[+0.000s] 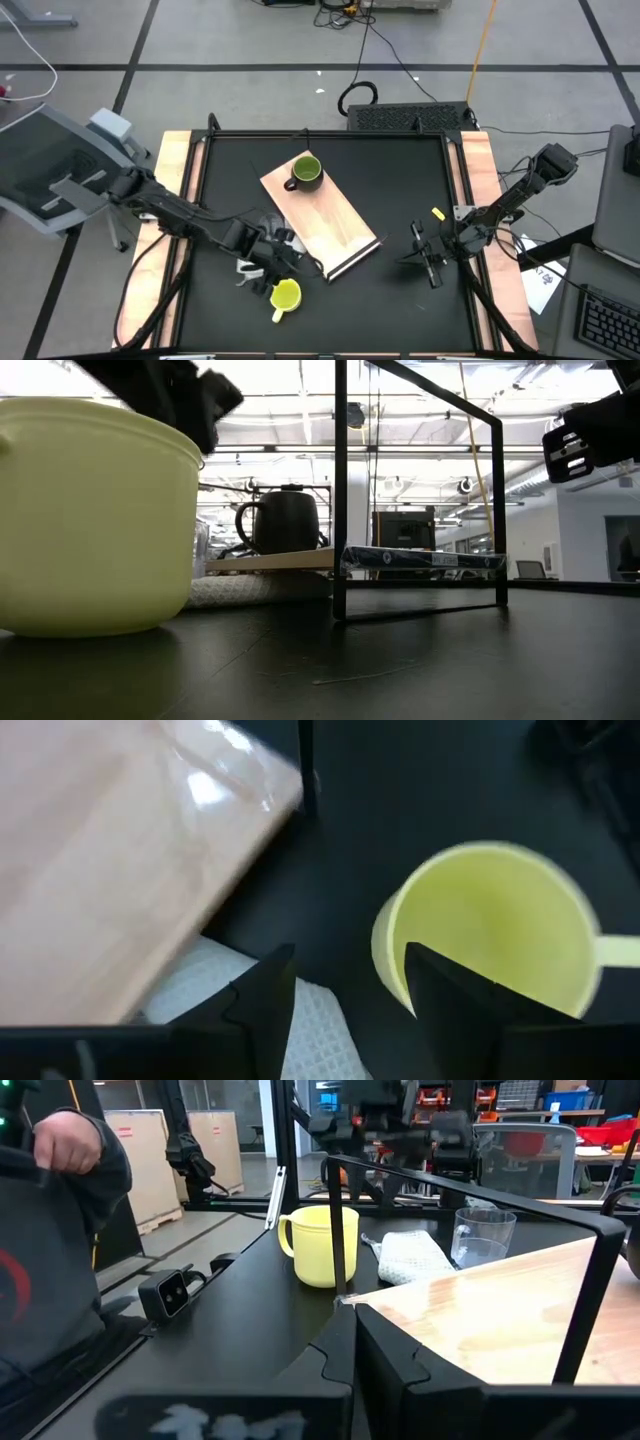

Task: Stack small to large cups/mugs on shelf
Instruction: Put the yellow mug on the shelf

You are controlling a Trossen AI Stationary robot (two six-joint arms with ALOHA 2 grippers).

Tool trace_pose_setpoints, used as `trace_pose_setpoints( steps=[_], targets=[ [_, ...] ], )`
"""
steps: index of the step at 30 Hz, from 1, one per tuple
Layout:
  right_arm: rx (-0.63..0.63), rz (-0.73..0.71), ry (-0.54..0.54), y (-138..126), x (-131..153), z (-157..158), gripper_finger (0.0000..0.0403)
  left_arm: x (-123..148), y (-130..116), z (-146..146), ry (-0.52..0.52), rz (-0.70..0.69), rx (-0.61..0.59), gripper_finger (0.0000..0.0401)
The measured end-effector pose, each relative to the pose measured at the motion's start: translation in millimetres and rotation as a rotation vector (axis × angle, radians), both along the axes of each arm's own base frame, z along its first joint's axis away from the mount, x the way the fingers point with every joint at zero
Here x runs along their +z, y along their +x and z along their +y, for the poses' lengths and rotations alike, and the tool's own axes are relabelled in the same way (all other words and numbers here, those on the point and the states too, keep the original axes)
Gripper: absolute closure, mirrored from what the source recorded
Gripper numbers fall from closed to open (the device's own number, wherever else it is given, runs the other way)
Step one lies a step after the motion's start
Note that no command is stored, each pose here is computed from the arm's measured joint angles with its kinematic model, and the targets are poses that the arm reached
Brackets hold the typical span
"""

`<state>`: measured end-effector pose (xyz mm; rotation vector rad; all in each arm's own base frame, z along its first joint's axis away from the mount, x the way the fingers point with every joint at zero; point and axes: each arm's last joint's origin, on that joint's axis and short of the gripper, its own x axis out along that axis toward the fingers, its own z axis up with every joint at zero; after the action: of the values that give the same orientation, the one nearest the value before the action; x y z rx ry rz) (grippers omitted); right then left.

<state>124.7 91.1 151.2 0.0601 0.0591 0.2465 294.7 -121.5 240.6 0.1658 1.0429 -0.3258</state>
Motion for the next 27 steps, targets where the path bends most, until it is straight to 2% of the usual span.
trace_pose_setpoints(
  steps=[6, 16, 27],
  targets=[
    [0.000, 0.000, 0.000, 0.0, 0.1, 0.0, 0.0403, -15.1, 6.6, -3.6, -0.011, 0.050, 0.001, 0.0208],
    [0.000, 0.002, -0.001, 0.0, -0.2, -0.1, 0.0403, -19.4, 9.3, -7.2, -0.090, 0.080, -0.016, 0.0217],
    [0.000, 0.002, -0.002, 0.0, -0.3, 0.0, 0.0403, -29.4, 14.7, -9.9, -0.075, 0.084, -0.048, 0.0247]
  ],
)
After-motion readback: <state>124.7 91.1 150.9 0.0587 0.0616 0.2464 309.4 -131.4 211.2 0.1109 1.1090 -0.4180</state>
